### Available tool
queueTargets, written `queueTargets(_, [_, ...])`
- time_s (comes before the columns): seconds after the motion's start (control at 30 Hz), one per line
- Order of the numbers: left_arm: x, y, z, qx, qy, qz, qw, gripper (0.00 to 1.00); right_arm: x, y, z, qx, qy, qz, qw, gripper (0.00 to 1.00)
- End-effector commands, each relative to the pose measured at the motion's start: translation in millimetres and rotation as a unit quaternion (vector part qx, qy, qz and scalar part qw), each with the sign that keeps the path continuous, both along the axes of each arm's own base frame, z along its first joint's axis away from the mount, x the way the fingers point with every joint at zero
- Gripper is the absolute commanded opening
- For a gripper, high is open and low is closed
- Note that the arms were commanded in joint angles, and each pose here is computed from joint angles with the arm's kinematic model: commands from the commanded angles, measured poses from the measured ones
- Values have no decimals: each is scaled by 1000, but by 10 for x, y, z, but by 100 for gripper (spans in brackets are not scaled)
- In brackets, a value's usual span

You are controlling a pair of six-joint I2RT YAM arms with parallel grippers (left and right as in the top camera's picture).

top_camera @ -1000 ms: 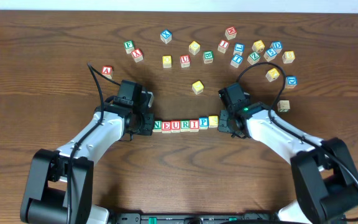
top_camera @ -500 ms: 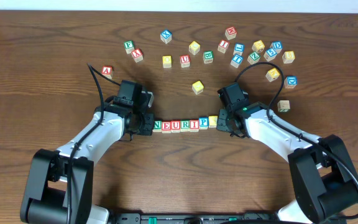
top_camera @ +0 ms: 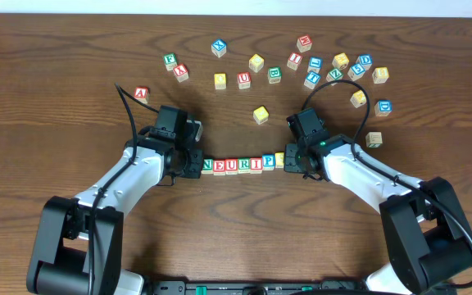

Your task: Spell out NEURIPS

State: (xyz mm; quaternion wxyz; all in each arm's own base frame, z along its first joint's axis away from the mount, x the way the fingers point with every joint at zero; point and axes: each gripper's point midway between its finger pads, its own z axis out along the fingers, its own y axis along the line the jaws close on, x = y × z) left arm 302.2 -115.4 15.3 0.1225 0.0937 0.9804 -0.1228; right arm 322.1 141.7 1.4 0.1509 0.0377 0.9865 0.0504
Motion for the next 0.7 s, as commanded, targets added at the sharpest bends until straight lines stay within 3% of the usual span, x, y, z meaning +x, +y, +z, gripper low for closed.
queueTargets(0.0, [63, -4, 16, 4, -3, 5, 1000, 11, -9, 99, -11, 8, 2, 38, 999, 7])
queueTargets(0.67, [63, -4, 16, 4, -4, 5, 1000, 11, -40, 263, 15, 37, 4, 104, 994, 5])
